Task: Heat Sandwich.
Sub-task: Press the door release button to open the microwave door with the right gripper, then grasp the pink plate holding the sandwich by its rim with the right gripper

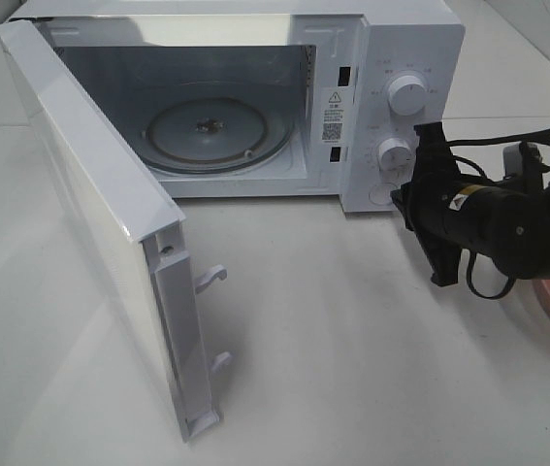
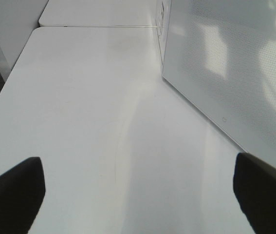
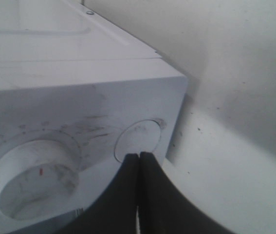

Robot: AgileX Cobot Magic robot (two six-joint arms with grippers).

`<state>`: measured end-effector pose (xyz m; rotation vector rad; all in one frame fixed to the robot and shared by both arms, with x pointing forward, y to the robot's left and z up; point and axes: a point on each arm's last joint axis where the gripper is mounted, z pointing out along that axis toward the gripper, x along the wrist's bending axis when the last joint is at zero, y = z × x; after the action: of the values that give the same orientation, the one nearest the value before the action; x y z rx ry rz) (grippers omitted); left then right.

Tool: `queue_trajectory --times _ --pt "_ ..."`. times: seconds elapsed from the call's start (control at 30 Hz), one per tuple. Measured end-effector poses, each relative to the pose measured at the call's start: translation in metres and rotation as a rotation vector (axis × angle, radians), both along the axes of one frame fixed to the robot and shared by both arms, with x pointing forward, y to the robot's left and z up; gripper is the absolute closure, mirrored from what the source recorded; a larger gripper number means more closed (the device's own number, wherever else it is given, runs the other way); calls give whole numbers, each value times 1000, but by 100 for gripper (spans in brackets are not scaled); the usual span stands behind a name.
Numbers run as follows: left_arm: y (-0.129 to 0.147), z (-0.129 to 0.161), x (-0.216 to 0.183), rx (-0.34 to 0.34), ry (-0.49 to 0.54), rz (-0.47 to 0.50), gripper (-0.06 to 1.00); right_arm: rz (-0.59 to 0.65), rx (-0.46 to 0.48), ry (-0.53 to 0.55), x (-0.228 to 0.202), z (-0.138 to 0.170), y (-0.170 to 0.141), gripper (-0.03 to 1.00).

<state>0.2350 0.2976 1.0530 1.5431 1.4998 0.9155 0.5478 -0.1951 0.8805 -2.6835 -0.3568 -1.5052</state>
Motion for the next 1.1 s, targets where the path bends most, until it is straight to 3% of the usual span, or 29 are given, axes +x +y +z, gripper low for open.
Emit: queue_trajectory --times 0.3,0.43,0.63,0.83,0.9,1.1 --pt "0 0 0 0 0 0 -5 95 -84 107 -25 20 -4 95" --pt "0 0 0 0 0 0 -5 189 -168 168 -34 29 -4 94" --pt "0 0 0 0 0 0 -5 410 -345 259 -52 41 -5 91" --pt "0 0 0 0 0 0 -5 651 -517 290 -66 53 -6 89" --pt "0 0 0 0 0 0 -5 790 -617 289 -71 60 -6 88" --pt "0 0 0 0 0 0 -5 992 -755 320 -79 68 -8 87"
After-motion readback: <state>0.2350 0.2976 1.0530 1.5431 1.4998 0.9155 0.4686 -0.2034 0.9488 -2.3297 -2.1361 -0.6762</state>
